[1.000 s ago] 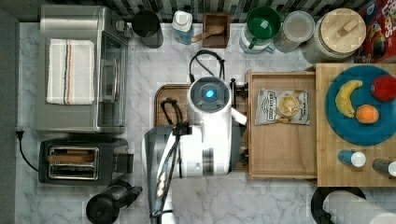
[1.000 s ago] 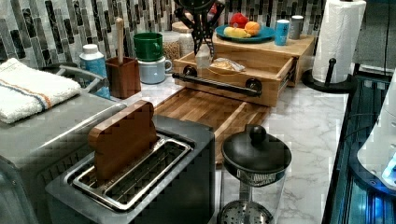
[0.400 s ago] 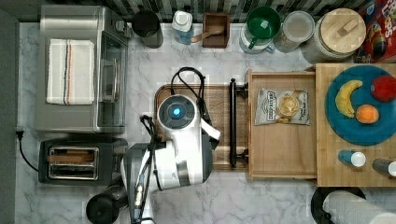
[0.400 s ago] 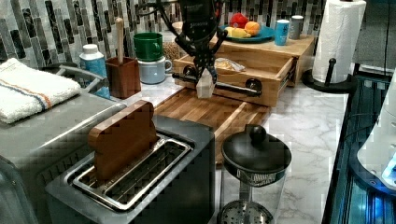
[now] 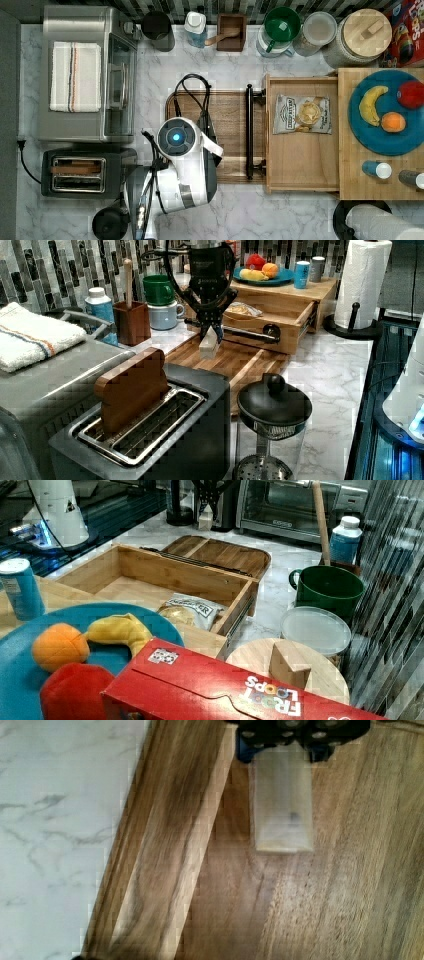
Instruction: Place the butter on the board.
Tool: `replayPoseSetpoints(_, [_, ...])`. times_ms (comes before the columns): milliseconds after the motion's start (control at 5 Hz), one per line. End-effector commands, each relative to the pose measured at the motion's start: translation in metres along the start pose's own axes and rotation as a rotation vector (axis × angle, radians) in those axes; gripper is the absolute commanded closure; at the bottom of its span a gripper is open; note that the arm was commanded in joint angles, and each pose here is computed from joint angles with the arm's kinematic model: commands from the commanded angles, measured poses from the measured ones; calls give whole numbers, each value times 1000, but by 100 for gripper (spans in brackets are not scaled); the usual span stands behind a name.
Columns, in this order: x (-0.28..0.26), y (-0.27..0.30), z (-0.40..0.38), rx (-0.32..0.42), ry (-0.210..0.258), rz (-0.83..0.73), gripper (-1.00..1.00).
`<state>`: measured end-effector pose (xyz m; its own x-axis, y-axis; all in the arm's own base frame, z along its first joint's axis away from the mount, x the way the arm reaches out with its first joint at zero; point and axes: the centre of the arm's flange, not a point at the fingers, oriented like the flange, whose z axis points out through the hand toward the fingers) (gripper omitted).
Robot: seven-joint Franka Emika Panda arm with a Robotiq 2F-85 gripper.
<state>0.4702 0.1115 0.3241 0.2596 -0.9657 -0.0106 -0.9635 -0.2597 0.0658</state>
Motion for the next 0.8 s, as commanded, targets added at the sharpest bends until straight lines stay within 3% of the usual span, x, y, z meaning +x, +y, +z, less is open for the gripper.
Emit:
replayPoseSetpoints(200, [-38, 0, 30, 33, -60, 98, 100])
replayPoseSetpoints(400, [-38, 1, 47, 36, -80, 79, 100])
replayPoseSetpoints(800, [-42, 4, 61, 14, -78, 60, 100])
